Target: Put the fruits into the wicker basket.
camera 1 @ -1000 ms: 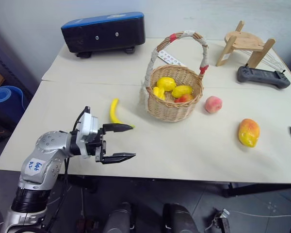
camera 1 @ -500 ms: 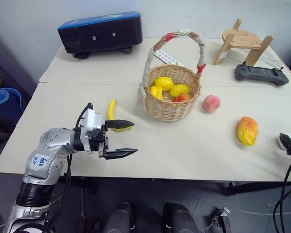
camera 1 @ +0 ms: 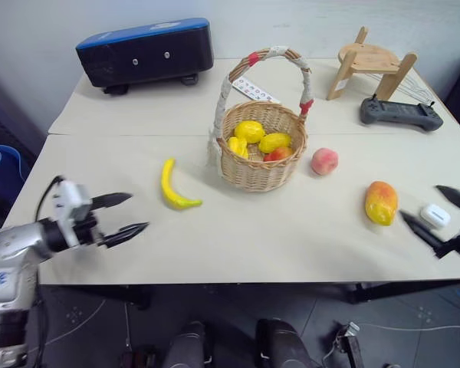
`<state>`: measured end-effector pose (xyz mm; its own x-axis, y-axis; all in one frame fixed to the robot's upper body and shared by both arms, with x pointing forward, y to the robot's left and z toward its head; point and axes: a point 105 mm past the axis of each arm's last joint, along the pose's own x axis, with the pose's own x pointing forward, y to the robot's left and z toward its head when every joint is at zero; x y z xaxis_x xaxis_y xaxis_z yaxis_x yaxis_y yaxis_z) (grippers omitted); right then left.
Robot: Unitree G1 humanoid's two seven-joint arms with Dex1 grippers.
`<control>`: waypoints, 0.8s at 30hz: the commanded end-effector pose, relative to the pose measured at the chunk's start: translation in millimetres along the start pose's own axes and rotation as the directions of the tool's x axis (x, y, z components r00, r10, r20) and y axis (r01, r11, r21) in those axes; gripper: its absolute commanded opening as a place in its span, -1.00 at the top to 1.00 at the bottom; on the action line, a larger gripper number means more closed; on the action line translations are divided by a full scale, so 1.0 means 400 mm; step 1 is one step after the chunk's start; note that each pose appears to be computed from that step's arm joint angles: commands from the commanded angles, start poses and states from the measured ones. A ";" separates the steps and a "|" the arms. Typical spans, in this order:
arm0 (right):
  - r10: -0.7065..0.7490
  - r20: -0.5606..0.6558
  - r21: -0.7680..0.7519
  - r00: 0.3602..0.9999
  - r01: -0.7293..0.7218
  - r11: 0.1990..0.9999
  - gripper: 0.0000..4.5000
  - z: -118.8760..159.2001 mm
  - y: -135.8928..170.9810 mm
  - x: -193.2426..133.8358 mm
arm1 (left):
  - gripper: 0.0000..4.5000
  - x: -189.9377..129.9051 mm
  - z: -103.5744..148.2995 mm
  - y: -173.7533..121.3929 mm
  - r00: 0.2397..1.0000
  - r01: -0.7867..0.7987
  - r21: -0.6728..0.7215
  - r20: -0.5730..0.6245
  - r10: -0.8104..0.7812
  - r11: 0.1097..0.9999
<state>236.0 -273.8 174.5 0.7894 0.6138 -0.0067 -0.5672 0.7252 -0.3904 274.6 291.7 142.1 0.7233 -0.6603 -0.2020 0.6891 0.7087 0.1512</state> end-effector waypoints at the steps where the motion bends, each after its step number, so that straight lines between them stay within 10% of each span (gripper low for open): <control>1: 0.175 0.120 -0.043 0.977 -0.171 0.984 -0.99 0.056 0.112 0.045 | -1.00 -0.101 -0.019 0.066 0.981 -0.194 -0.039 -0.031 0.193 0.980; 8: 0.318 0.233 -0.100 0.919 -0.303 0.948 -0.99 0.068 0.240 0.120 | -1.00 -0.187 -0.073 0.074 0.921 -0.352 -0.283 -0.272 0.277 0.892; 15: 0.333 0.255 -0.141 0.908 -0.306 0.941 -0.99 0.083 0.235 0.154 | -1.00 0.028 0.097 0.020 0.979 -0.145 -0.417 -0.189 0.070 0.898; 24: 0.325 0.286 -0.151 0.901 -0.292 0.944 -0.99 0.109 0.238 0.187 | -1.00 0.281 0.134 0.003 0.936 -0.215 -0.473 -0.350 0.042 0.854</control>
<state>233.7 -149.0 169.8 0.4690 0.8769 0.1053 -0.7441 0.4566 -0.4877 351.7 196.0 169.6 0.6545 -0.5675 -0.4996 0.4646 0.8232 -0.3264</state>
